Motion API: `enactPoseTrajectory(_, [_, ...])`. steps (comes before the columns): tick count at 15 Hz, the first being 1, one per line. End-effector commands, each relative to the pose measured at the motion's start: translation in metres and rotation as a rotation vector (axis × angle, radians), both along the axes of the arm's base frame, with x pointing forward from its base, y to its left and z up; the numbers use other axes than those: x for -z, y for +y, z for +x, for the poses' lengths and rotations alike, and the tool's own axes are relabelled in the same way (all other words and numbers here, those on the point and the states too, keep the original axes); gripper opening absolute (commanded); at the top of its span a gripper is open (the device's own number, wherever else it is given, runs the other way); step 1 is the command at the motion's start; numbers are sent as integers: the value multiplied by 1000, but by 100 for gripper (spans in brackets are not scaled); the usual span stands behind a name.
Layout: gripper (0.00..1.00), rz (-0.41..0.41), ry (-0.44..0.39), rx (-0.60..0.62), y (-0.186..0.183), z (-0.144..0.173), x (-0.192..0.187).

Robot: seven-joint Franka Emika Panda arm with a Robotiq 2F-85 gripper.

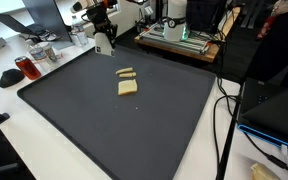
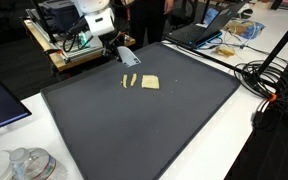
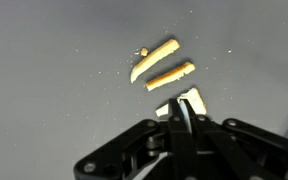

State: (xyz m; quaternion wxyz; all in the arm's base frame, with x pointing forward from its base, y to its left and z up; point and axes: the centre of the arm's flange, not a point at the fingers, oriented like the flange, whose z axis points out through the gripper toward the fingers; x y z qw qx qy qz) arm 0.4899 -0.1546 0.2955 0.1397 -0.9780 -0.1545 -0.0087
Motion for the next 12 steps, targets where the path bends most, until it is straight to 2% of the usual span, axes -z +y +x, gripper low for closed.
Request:
enactPoseTrajectory(1, [1,-30,-62,55,13,-46,-28])
enactPoseTrajectory(4, [1,-58,-127,62,29,-63,-50])
enactPoseTrajectory(8, [1,-123,-200,-9,66,-78,-83])
enactPoseTrajectory(12, [1,-268,-199,-94,104,-86,-117])
